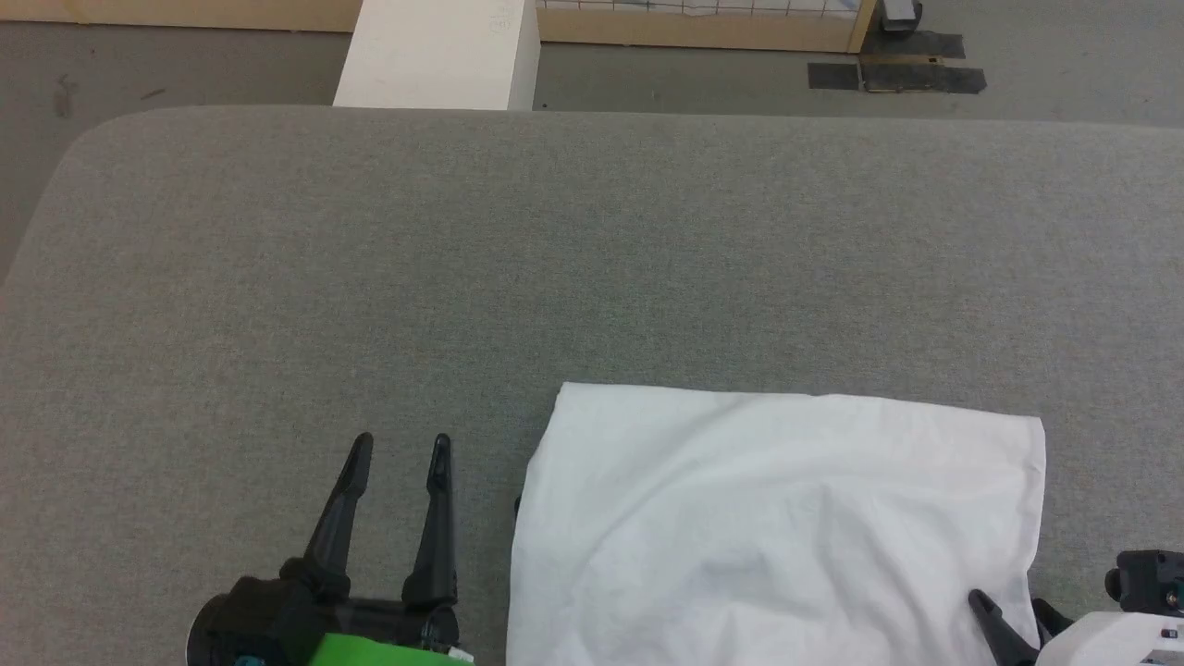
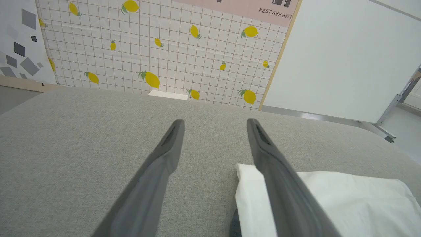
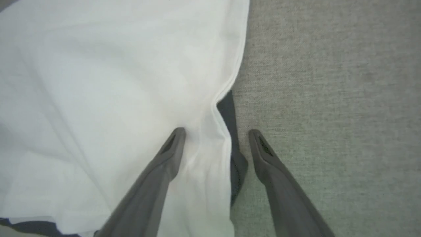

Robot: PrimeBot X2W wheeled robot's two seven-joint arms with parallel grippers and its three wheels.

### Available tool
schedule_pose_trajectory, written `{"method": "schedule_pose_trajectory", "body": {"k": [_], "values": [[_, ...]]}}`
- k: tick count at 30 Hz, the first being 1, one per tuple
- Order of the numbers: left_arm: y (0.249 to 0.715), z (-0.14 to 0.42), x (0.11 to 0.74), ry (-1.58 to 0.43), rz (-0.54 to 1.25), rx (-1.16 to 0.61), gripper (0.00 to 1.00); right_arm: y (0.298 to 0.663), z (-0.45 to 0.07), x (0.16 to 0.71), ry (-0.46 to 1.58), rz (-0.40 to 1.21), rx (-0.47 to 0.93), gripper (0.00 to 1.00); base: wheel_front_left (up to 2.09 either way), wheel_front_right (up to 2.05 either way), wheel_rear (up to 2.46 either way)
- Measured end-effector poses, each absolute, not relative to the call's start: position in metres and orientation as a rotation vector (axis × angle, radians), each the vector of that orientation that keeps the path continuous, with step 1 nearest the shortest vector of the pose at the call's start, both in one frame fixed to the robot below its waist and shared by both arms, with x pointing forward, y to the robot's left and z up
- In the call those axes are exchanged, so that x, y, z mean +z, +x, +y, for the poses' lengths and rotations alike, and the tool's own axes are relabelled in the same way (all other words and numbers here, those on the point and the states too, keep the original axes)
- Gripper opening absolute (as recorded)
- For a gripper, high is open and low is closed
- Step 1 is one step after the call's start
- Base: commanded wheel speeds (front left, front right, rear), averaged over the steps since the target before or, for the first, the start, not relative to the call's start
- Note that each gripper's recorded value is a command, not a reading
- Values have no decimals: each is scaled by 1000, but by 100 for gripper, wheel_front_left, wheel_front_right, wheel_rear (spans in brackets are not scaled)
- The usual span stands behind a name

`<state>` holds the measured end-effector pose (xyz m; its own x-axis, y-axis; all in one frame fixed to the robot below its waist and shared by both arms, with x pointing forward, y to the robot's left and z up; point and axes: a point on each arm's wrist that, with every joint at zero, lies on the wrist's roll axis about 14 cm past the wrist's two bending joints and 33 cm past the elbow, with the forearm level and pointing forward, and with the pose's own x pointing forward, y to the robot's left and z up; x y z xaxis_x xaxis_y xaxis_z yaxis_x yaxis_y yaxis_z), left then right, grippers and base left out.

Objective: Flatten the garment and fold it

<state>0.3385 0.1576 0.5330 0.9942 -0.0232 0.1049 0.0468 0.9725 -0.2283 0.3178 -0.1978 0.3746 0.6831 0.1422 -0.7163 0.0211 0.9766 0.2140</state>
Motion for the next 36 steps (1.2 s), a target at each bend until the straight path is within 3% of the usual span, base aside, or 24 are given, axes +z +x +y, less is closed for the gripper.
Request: {"method": "schedule_pose_trajectory", "body": {"k": [3, 4, 6, 7, 15, 19, 22, 25, 30, 36], "values": [[337, 159, 535, -229, -108, -34, 100, 314, -187, 368, 240, 858, 100, 100, 0, 0, 0], [337, 160, 535, -228, -109, -33, 100, 312, -183, 367, 245, 873, 114, 66, 0, 0, 0], [336, 160, 535, -227, -110, -33, 100, 310, -178, 366, 267, 896, 133, 11, 0, 0, 0], [336, 160, 535, -227, -111, -34, 100, 310, -178, 366, 271, 896, 133, 0, 0, 0, 0], [337, 157, 538, -226, -120, -50, 100, 326, -196, 380, 291, 791, 55, 0, 0, 0, 0], [340, 152, 539, -230, -124, -66, 100, 343, -238, 401, 267, 691, -49, 0, 0, 0, 0], [342, 146, 539, -234, -122, -85, 100, 339, -298, 418, 196, 645, -189, 0, 0, 0, 0], [342, 144, 537, -237, -116, -93, 100, 337, -319, 428, 152, 634, -230, 0, 0, 0, 0], [342, 142, 535, -238, -107, -97, 100, 344, -299, 442, 129, 617, -162, 0, 0, 0, 0], [341, 141, 532, -242, -100, -95, 100, 351, -220, 455, 128, 620, 82, 0, 0, 0, 0]]}}
